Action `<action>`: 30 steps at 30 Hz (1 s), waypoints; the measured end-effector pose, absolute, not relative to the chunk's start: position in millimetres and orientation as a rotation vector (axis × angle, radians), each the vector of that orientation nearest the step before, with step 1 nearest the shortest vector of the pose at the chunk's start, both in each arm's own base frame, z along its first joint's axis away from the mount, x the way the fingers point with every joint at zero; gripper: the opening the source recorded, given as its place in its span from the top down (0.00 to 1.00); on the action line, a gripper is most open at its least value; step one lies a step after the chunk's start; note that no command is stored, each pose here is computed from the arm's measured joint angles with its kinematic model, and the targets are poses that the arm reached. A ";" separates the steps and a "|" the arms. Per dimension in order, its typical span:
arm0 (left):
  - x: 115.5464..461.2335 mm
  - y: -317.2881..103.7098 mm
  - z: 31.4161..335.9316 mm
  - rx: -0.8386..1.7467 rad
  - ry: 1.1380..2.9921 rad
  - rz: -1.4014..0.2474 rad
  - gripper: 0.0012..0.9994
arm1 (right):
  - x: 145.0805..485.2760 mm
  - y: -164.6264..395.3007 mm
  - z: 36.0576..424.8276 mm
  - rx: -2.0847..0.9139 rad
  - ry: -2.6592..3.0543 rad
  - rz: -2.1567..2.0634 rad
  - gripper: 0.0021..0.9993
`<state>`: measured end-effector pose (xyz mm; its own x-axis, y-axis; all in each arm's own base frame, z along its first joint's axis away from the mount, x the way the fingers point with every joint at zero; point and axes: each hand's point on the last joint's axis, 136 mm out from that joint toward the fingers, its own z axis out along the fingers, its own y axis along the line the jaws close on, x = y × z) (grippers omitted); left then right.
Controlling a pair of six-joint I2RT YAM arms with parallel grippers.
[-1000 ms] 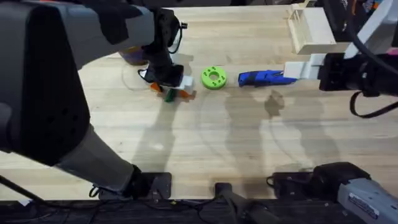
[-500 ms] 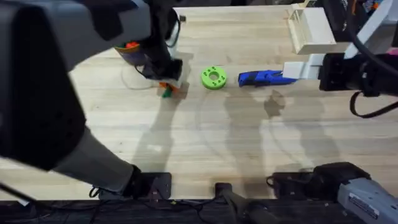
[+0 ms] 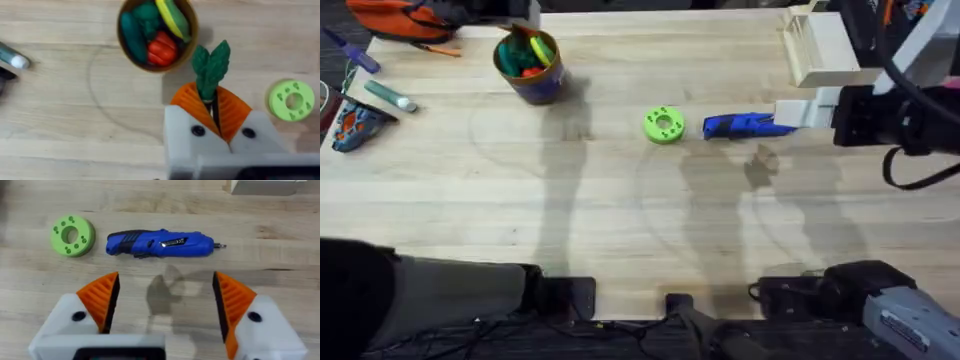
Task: Pick up the gripper from the table and insert it into the empty holder that is missing its gripper. Then pick up a screw, insert it into the mounting hole, and use the screwdriver to tighten it. Finally, clean up the table by picking up the vegetable and placing it into the bucket.
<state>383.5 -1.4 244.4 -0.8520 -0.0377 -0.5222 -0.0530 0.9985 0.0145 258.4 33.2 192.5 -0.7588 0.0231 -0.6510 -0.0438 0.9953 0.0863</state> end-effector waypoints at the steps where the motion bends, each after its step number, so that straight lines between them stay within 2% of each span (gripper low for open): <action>1: 387.0 3.3 244.1 -0.073 2.583 0.047 0.98 | 258.4 33.2 192.4 -0.014 2.430 0.125 0.01; 7: 421.7 30.2 233.2 -0.129 2.526 0.087 0.98 | 258.4 33.2 192.4 -0.014 2.429 0.125 0.01; 15: 465.9 40.1 171.2 -0.146 2.578 0.103 0.98 | 258.4 33.2 192.5 -0.014 2.429 0.125 0.01; 19: 469.1 40.5 148.9 -0.147 2.625 0.104 0.98 | 258.4 33.2 192.5 -0.014 2.429 0.125 0.01; 25: 469.2 40.5 147.6 -0.146 2.627 0.104 0.97 | 258.4 33.2 192.4 -0.014 2.429 0.125 0.01; 26: 469.1 40.7 147.6 -0.138 2.629 0.108 0.89 | 258.4 33.2 192.4 -0.014 2.429 0.125 0.01; 30: 468.9 40.5 147.5 -0.138 2.629 0.107 0.26 | 258.4 33.2 192.4 -0.014 2.429 0.125 0.01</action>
<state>468.9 40.5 147.5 -0.8694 -0.0782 -0.4879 -0.1176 0.9918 0.0506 258.4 33.2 192.4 -0.7589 0.0231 -0.6508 -0.0438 0.9953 0.0863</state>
